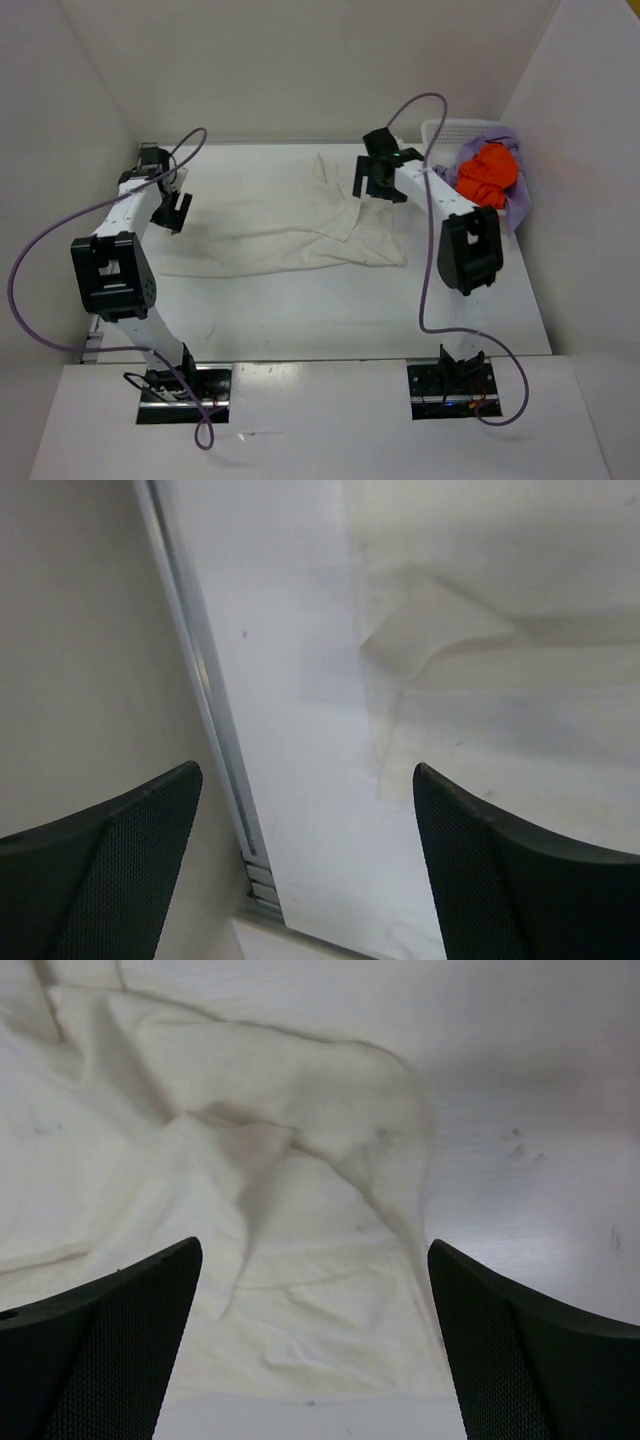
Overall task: Fold and stack the t-shirts
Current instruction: Fold the flattened tshirt in 1/3 of the way
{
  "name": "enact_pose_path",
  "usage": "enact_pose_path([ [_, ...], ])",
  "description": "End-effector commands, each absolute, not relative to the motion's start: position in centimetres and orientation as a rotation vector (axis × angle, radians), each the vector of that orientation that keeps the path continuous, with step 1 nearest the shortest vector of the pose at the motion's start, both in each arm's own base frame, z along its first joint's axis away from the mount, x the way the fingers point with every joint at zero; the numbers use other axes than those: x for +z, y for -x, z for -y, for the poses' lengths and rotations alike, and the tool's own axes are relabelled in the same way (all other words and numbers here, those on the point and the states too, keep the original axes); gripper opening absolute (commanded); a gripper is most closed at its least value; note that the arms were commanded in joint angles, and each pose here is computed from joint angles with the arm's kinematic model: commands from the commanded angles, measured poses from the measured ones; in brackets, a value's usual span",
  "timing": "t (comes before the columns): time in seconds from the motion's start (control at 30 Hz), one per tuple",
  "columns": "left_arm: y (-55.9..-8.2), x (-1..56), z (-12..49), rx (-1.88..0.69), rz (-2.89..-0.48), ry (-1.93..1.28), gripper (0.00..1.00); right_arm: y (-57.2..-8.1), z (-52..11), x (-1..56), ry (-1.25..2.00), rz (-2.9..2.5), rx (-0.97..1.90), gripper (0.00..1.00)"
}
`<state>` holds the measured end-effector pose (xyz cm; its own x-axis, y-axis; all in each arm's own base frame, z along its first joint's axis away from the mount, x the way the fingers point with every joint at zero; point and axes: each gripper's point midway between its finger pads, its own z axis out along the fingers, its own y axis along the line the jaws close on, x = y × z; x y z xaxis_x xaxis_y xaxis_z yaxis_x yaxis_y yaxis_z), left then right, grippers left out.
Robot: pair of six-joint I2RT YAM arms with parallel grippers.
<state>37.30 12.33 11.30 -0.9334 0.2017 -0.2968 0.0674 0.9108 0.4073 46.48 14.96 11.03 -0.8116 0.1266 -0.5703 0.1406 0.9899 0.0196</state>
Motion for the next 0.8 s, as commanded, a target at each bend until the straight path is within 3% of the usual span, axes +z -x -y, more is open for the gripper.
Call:
enact_pose_path([
  [0.0, -32.8, 12.1, -14.0, 0.431, -2.78, -0.042, 0.93, -41.5, -8.5, 15.6, -0.504, -2.456, 0.13, 0.96],
  [0.13, -27.9, 5.8, -11.7, 0.275, -2.955, -0.057, 0.94, -36.1, -7.4, 9.3, -0.649, -2.565, 0.164, 0.94],
  [0.2, -28.3, 5.0, -10.0, 0.138, -2.942, -0.029, 0.94, -34.5, -7.8, 6.3, -0.704, -2.639, 0.175, 0.94],
  [0.37, -29.8, 3.3, -9.8, 0.093, -2.935, 0.035, 0.94, -35.1, -9.4, 4.3, -0.764, -2.633, 0.314, 0.94],
  [0.43, -29.8, 2.6, -10.3, 0.135, -2.933, 0.04, 0.91, -35.0, -9.7, 3.1, -0.784, -2.661, 0.321, 0.94],
  [0.57, -29.5, 0.8, -10.1, 0.12, -2.973, 0.053, 0.7, -34.1, -10.0, 0.4, -0.81, -2.719, 0.324, 0.85],
  [0.63, -29.6, 0.5, -10.0, 0.105, -2.974, 0.051, 0.43, -33.2, -10.1, -0.4, -0.844, -2.752, 0.35, 0.62],
  [0.67, -29.4, 0.2, -10.3, 0.103, -2.983, 0.067, 0.29, -32.6, -9.6, -0.7, -0.893, -2.762, 0.35, 0.39],
  [0.7, -29.7, 0.2, -10.6, 0.123, -2.972, 0.069, 0.08, -32.3, -9.4, -0.4, -0.91, -2.757, 0.384, 0.27],
  [0.73, -29.6, 0.2, -10.9, 0.126, -2.973, 0.069, 0.0, -31.0, -8.9, -0.6, -0.963, -2.77, 0.393, 0.17],
  [0.77, -29.3, 0.3, -11.8, 0.145, -2.976, 0.068, 0.0, -30.9, -7.9, 0.9, -1.008, -2.725, 0.435, 0.01],
])
